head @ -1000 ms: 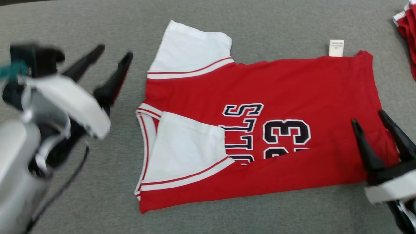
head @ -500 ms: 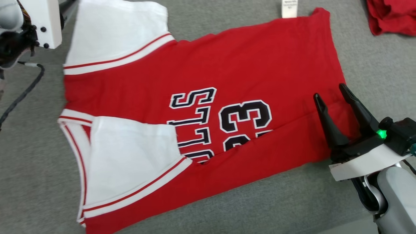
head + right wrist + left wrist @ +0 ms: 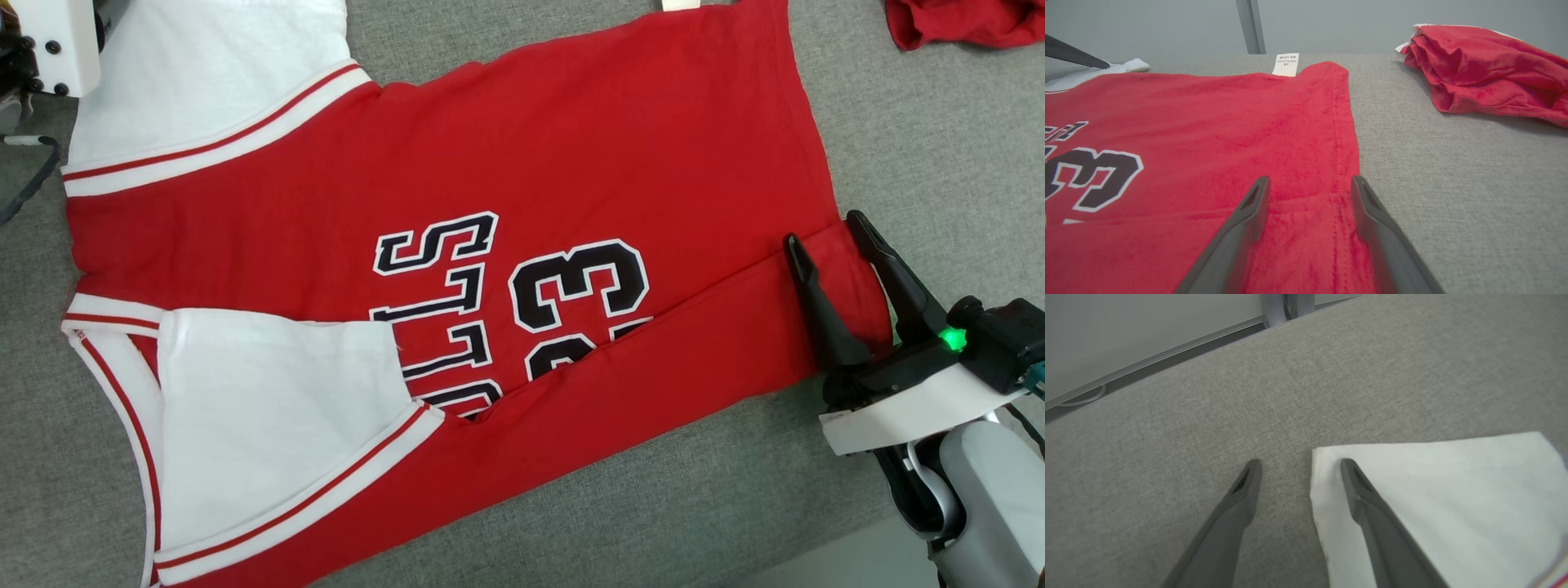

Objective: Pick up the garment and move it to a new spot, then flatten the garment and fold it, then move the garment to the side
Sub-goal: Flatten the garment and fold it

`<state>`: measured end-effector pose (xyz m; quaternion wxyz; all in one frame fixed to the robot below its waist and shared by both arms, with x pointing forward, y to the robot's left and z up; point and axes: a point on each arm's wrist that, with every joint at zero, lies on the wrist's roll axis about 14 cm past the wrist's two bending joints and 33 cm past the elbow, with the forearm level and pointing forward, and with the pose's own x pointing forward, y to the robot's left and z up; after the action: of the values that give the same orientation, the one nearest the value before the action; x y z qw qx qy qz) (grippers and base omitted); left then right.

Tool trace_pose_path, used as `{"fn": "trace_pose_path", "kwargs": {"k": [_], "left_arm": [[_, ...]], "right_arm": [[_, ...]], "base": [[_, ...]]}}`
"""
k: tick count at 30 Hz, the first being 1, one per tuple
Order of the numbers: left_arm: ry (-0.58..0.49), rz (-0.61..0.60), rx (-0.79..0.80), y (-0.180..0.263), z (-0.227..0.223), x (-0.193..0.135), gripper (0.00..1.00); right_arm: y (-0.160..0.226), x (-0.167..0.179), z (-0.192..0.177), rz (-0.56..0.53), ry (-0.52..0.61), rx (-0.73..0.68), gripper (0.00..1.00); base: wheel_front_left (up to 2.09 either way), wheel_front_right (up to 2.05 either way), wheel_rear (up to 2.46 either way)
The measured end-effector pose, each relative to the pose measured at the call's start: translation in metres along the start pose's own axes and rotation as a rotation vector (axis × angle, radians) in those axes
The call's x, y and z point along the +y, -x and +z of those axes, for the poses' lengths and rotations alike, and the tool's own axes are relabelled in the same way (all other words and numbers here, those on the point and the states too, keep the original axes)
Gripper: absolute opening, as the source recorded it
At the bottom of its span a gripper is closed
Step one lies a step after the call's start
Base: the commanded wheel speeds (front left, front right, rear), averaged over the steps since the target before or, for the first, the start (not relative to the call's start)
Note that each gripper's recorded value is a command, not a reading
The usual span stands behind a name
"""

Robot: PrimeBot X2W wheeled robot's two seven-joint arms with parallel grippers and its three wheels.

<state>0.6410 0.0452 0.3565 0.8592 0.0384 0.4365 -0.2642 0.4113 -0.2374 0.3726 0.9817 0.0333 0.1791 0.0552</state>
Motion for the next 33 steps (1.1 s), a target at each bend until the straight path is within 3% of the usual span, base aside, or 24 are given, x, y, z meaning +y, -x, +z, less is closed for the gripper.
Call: {"fn": "trace_pose_path", "kwargs": {"k": [1,4,5,7,12,21,33], "left_arm": [[0.000,0.006,0.000,-0.001,0.000,0.002,0.98],[-0.005,0.011,-0.001,-0.002,0.002,0.004,0.67],[-0.004,0.014,-0.001,-0.002,0.002,0.005,0.52],[-0.006,0.015,-0.002,-0.004,0.002,0.006,0.43],[0.008,-0.026,0.025,-0.008,0.001,-0.004,0.00],[-0.023,-0.064,-0.038,0.004,0.014,-0.013,0.00],[-0.076,-0.080,-0.165,0.059,0.043,-0.023,0.00]], "right_arm": [[0.000,0.000,0.000,0.001,0.003,0.001,1.00],[-0.002,0.000,0.001,0.004,0.007,0.000,1.00],[-0.002,0.001,0.000,0.005,0.007,0.002,1.00],[-0.002,0.001,0.000,0.007,0.008,0.002,1.00],[-0.003,-0.002,0.001,0.001,0.010,0.001,1.00],[-0.010,-0.006,0.021,0.006,0.033,-0.049,1.00],[-0.019,0.003,0.049,0.060,0.067,-0.114,1.00]], "base": [[0.00,0.00,0.00],[0.00,0.00,0.00],[0.00,0.00,0.00],[0.00,0.00,0.00],[0.00,0.00,0.00],[0.00,0.00,0.00],[0.00,0.00,0.00]]}}
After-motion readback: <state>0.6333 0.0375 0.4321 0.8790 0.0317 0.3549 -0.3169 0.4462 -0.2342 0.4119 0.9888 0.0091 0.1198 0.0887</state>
